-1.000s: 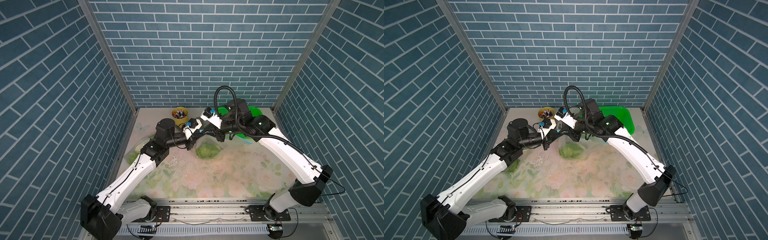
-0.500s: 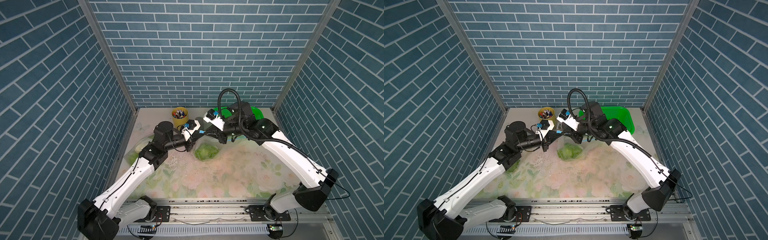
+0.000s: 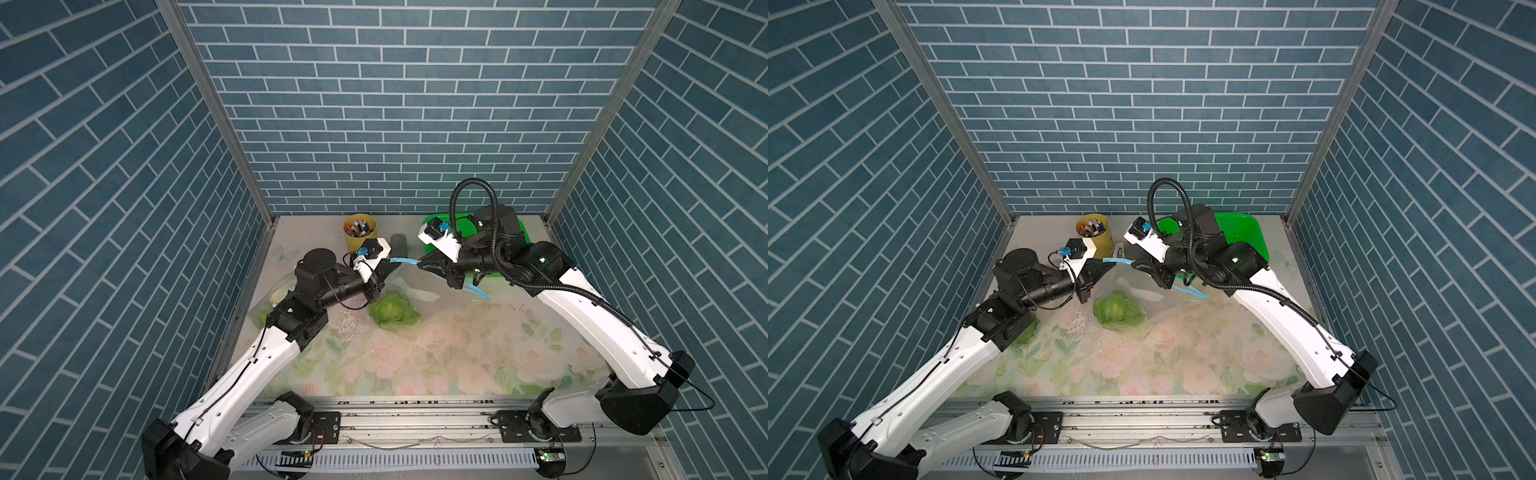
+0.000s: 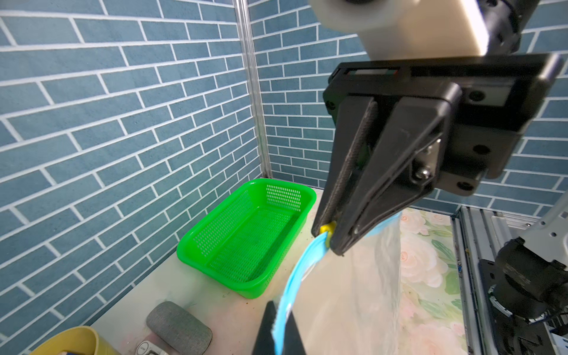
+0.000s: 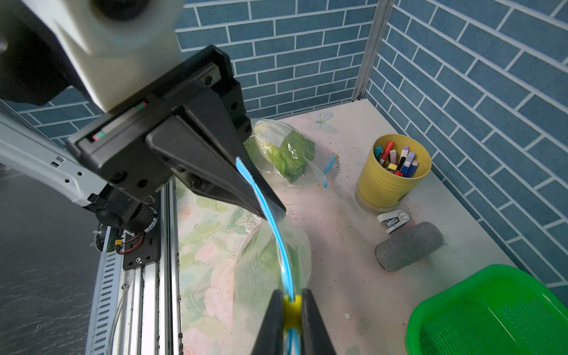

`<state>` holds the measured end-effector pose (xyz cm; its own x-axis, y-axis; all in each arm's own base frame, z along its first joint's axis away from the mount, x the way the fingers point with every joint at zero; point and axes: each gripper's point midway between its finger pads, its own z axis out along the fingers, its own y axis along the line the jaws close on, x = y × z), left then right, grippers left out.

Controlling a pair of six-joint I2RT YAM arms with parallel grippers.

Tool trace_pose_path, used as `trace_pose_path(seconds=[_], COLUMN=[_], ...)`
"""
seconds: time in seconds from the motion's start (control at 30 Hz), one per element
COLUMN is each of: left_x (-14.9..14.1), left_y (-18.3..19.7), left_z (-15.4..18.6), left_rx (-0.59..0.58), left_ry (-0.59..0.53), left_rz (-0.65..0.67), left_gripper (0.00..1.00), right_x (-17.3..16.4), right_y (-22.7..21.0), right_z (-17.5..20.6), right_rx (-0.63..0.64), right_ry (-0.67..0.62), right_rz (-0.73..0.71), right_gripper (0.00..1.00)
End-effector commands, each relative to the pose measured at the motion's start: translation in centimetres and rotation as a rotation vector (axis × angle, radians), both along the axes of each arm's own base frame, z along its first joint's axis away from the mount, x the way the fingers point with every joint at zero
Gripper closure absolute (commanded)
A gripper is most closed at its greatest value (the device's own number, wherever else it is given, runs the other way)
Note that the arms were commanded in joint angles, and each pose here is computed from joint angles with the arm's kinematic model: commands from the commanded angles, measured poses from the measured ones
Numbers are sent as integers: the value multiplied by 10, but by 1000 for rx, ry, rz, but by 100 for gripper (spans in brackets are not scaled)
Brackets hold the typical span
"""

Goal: Put the chinese cabbages into a zipper bag and zip it
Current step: Zip the zipper on the zipper food storage bag.

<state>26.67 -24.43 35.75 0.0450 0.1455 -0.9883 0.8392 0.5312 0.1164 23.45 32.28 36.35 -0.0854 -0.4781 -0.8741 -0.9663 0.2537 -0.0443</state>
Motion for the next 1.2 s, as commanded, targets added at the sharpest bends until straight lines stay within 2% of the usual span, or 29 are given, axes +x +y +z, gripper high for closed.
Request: trace_pose_path(seconds=[0.0, 0.63, 0.9, 1.17], left_x=[12, 27, 33, 31], left_y=[21, 68, 99, 114], left_z=[19, 19, 20, 18], left_rx=[-47, -73, -105, -130], left_ry=[-49, -7, 30, 45], left_rz=[137, 422, 576, 623], left_gripper=[100, 100, 100, 100], right_x=[4, -1, -4, -7], right_y=[-24, -45, -52, -60], right_z=[-7, -24, -28, -33], right_rx=[-47, -81, -86, -96], right_ry=[13, 41, 60, 80], right_rz=[-90, -179, -210, -243], right_gripper=[100, 100, 100, 100])
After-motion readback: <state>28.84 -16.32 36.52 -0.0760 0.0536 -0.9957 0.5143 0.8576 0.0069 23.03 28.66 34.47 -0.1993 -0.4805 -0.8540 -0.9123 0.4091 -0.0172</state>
